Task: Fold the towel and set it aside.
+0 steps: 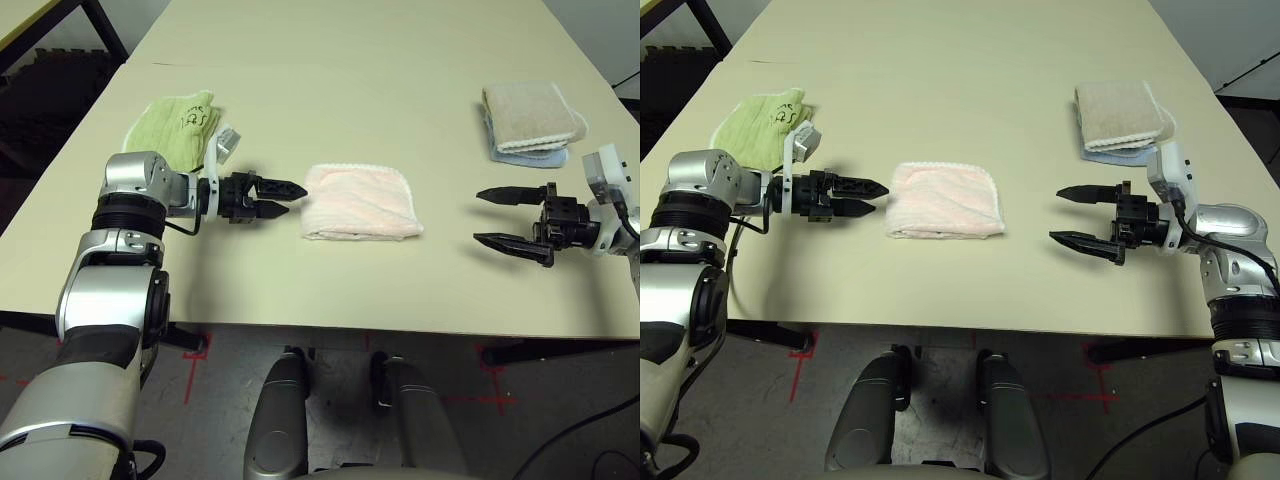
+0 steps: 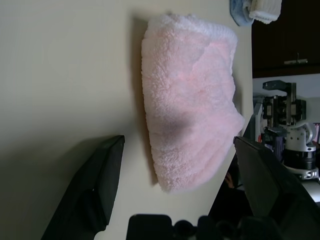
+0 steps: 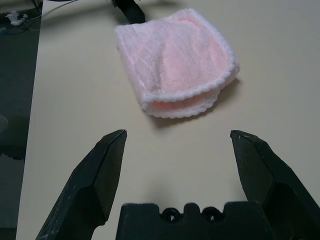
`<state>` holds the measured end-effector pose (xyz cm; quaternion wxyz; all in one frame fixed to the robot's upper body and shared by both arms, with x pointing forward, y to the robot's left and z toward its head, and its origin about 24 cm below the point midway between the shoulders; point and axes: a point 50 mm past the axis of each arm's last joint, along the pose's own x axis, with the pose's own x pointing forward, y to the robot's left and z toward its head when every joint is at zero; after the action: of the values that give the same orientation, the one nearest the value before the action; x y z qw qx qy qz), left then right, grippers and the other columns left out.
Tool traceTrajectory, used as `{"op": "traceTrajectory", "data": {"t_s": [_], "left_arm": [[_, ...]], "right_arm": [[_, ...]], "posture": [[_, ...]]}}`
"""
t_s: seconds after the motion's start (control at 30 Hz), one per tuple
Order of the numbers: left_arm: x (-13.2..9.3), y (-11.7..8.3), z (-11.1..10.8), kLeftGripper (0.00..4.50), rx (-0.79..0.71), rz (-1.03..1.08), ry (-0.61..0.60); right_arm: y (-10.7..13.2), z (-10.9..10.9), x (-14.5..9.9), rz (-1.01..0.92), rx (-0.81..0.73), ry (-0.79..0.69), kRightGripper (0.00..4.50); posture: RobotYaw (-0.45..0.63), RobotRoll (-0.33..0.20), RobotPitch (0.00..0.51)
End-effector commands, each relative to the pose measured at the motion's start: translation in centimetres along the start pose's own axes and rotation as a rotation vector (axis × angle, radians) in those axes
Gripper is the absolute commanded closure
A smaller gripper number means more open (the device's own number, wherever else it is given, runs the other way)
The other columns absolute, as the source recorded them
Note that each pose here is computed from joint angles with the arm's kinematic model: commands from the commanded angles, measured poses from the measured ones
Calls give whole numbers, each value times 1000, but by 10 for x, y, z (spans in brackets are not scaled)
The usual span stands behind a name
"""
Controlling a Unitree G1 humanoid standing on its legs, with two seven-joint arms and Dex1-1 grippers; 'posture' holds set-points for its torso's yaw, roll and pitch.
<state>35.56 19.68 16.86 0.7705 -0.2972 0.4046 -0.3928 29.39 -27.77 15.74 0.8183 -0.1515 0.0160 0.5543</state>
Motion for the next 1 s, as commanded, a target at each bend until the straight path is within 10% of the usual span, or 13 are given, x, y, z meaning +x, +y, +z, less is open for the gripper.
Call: {"op": "traceTrajectory", "data": {"t_s": [0.03, 0.4, 0.8, 1.0], "left_arm": [[19, 2, -8, 64, -34, 4, 47], [74, -28, -10, 64, 21, -75, 95], [72, -23, -9, 4467, 28, -42, 74], [58, -18, -2, 4467, 20, -38, 28]], "right_arm": [[3, -7, -4, -3, 19, 5, 0], [2, -11, -4, -12, 13, -1, 0], [1, -15, -10, -25, 12, 8, 0], [-1, -17, -11, -31, 10, 12, 0]], "posture": [[83, 0, 226], [76, 0, 220], [74, 0, 218], [81, 0, 215]]}}
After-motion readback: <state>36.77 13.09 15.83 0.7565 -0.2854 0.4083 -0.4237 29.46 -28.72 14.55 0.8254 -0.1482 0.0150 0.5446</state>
